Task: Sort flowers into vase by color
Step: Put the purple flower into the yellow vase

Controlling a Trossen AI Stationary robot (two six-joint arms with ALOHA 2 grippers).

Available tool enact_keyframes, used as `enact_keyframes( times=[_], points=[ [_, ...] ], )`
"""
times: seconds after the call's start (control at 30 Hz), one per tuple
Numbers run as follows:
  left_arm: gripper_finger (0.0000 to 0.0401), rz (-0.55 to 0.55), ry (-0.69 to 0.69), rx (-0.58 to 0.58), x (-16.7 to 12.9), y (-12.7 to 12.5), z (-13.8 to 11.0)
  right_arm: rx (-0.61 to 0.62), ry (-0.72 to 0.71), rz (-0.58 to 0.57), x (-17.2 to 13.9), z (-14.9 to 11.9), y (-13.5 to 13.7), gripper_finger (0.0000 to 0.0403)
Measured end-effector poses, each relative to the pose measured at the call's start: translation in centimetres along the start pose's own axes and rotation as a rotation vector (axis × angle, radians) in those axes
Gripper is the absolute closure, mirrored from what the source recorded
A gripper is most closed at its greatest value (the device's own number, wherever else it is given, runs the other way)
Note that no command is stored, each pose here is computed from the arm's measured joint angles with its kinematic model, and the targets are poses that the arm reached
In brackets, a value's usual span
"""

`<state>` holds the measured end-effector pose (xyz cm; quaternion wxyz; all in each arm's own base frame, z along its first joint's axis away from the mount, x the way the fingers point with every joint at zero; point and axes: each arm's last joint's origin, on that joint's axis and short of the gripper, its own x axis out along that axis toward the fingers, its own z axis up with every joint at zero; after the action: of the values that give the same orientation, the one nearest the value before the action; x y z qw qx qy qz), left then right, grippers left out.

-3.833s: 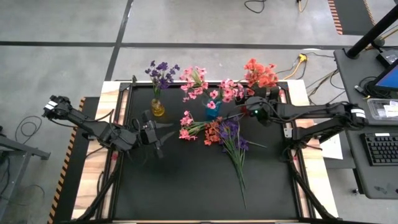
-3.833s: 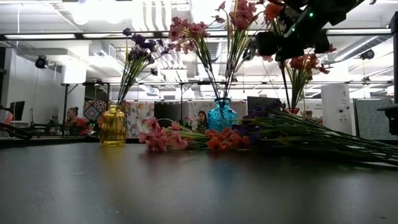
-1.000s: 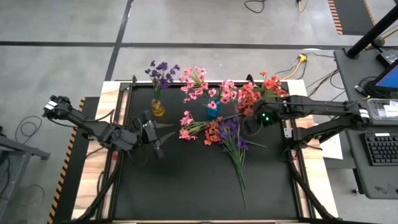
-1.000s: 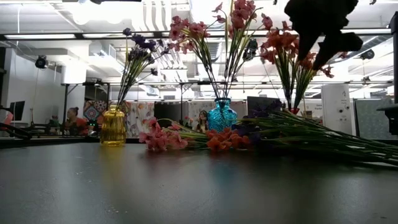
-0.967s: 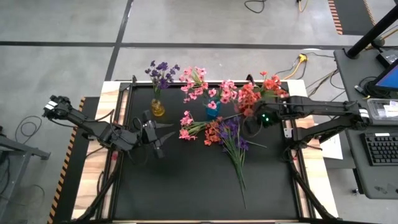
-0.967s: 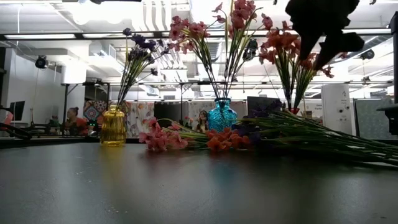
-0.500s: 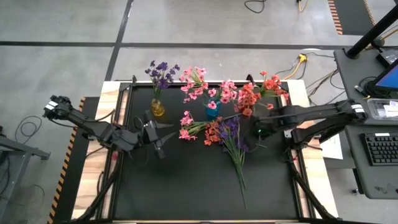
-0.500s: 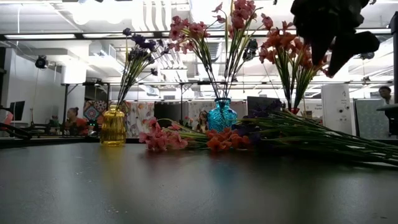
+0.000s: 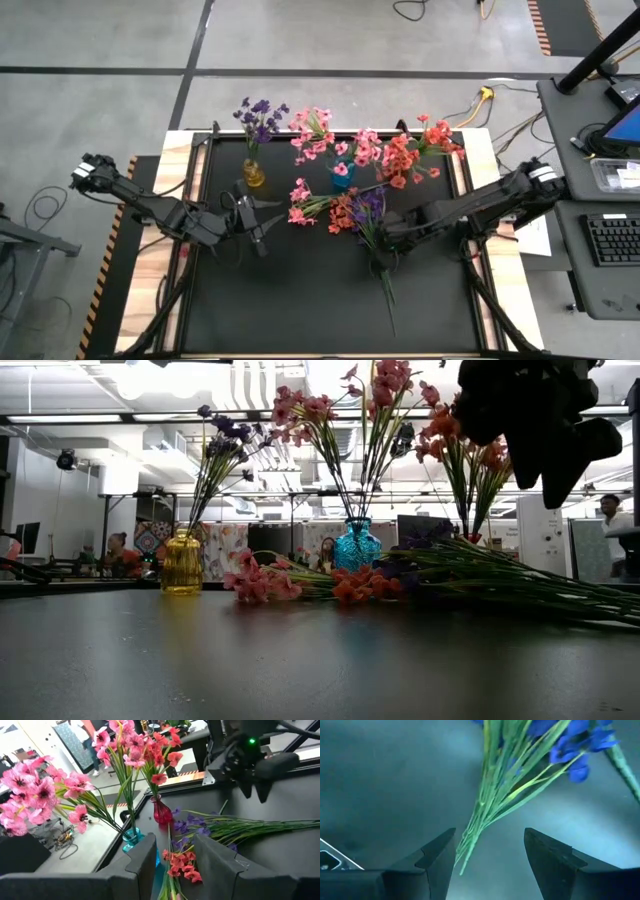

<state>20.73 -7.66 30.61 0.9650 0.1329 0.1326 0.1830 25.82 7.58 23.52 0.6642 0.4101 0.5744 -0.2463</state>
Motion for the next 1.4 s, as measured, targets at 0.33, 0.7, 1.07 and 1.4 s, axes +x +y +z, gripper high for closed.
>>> enact_keyframes(
  times=[0.33, 0.7, 1.07, 1.4],
  points=[
    [0.0281, -0.143, -0.016, -0.125, -0.6, -0.7, 0.7, -0.043, -0.051, -0.081, 2.6, 0.5, 3.4, 0.0179],
    [0.0281, -0.263, 0.035, -0.236, -2.1, -2.3, 0.1, -0.089, -0.042, -0.284, 7.4, 0.9, 3.1, 0.0179],
    [0.0281, -0.338, 0.089, -0.286, -2.8, -5.0, -0.7, -0.13, -0.076, -0.345, 8.6, 1.2, 3.0, 0.027],
    [0.0281, -0.372, 0.14, -0.355, -3.1, -6.8, -1.4, -0.192, -0.094, -0.328, 5.7, 0.5, 2.6, 0.0387]
  ],
)
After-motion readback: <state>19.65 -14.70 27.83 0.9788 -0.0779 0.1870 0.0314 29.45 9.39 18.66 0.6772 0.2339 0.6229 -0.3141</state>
